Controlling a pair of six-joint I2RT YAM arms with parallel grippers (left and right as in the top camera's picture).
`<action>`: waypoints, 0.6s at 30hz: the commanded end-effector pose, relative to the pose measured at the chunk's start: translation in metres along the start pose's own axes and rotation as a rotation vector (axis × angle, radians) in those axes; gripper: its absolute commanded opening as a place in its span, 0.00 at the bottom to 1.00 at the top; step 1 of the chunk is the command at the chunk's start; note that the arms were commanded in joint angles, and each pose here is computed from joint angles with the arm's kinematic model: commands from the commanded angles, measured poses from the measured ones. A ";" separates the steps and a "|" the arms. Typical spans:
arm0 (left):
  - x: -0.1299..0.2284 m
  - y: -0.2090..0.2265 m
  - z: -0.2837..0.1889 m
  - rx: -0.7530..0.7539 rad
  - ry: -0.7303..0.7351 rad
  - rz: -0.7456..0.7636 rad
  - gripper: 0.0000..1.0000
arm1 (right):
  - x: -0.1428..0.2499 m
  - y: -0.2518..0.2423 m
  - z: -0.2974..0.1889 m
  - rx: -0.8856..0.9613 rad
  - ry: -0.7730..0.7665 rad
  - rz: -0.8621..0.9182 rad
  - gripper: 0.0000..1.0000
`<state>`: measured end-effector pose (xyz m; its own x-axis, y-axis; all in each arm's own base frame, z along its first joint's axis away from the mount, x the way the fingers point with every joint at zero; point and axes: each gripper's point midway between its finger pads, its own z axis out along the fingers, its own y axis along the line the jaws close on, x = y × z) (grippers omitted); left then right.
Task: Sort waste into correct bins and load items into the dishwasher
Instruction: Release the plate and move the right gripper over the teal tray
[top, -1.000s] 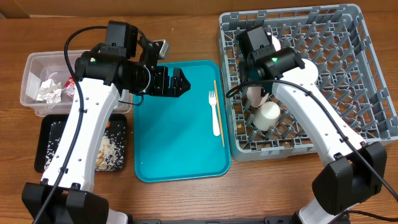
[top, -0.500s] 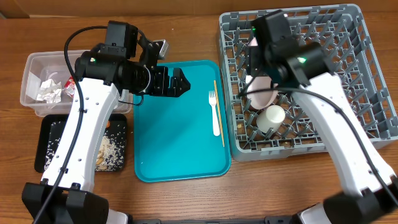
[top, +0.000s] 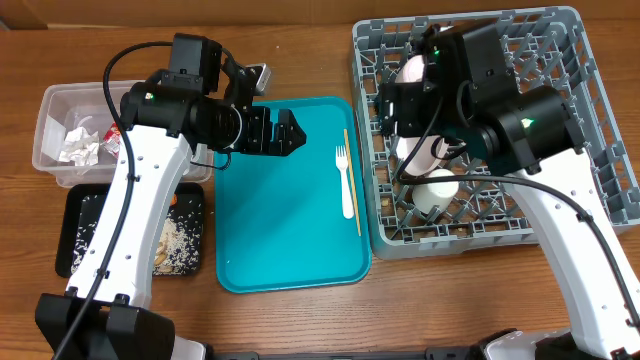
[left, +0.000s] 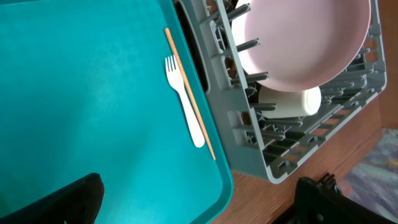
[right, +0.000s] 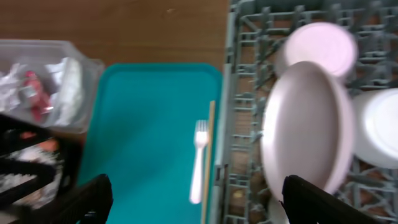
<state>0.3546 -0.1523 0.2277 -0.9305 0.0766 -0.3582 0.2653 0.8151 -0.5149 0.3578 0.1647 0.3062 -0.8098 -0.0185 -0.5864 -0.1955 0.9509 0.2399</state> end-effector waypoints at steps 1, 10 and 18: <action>-0.007 -0.014 -0.012 0.022 -0.040 0.045 1.00 | 0.001 0.027 -0.010 -0.147 0.016 -0.006 0.90; -0.007 -0.014 -0.012 0.022 -0.040 0.045 1.00 | 0.030 0.031 0.011 -0.198 0.128 0.010 1.00; -0.016 -0.006 -0.014 -0.011 -0.077 0.048 1.00 | 0.053 0.053 0.018 -0.330 0.229 0.025 1.00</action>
<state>0.3607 -0.1534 0.2306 -0.9194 0.0743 -0.3862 0.2804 0.8125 -0.5111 0.3256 0.2055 0.2767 -0.8977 -0.0761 -0.4340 -0.2899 0.8438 0.4517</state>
